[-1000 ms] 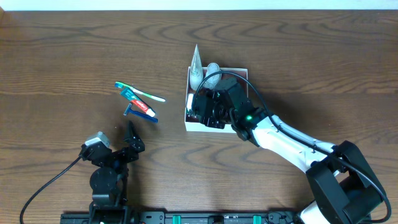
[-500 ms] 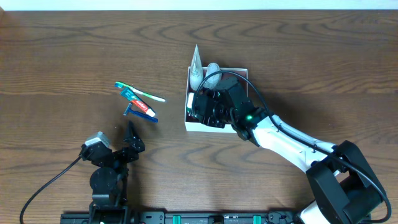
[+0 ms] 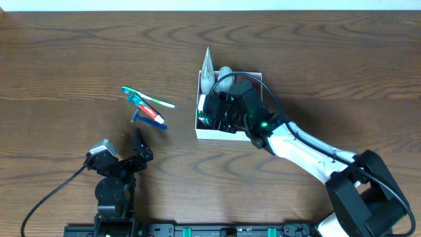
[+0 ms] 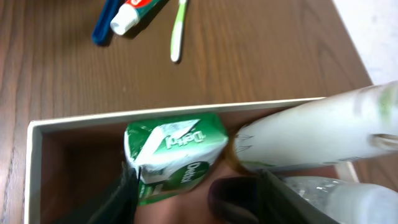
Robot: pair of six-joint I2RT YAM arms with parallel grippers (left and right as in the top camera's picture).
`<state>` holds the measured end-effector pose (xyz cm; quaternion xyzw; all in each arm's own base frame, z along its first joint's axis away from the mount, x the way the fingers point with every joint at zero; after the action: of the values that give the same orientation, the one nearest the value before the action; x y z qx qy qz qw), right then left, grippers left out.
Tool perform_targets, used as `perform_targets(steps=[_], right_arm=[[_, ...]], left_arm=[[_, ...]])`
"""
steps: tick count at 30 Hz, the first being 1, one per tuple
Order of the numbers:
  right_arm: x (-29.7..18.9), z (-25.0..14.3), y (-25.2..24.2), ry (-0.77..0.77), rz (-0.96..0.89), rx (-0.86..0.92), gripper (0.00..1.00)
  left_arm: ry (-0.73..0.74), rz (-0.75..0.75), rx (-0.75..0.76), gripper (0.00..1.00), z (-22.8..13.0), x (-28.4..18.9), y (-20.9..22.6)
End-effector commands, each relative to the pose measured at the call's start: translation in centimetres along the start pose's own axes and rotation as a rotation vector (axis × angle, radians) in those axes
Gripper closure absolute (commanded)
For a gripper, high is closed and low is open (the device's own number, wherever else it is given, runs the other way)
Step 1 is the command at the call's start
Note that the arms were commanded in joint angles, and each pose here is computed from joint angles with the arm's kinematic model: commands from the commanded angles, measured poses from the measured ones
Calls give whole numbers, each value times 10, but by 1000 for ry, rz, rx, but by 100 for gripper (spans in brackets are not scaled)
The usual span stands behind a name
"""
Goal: Pack container
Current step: 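Lower the Dettol soap into the box's front-left area and release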
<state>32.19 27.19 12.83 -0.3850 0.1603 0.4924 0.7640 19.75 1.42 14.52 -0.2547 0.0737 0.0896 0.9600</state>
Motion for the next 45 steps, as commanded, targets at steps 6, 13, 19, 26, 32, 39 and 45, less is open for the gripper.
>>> perform_targets(steps=[6,13,19,26,32,39,45], right_arm=[[-23,26,-22,-94,-93,75,40],[-19,22,-20,-83,-81,115,40],[-8,15,-16,-64,-65,123,39],[0,10,-14,-59,-59,143,41],[0,11,-15,-66,-64,143,83],[0,12,-15,-70,-62,169,99],[1,12,-14,-73,-57,182,99]], left_arm=[[42,38,18,2,-13,2,10],[42,38,18,2,-13,2,10],[42,38,18,2,-13,2,10],[42,38,19,2,-14,2,10],[42,38,19,2,-14,2,10],[42,38,19,2,-14,2,10],[42,38,19,2,-14,2,10]])
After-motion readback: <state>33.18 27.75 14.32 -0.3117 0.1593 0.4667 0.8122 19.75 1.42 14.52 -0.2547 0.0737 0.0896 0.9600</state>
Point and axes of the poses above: each gripper's point midway between its finger pads, its own x axis out along the fingers, its own y axis along the line the jaws close on, z = x × y, the point moved 5 cm from there along -x, back along the fingers, and after that the axes turned 6 degrees about -x, right-handed, at the moved point
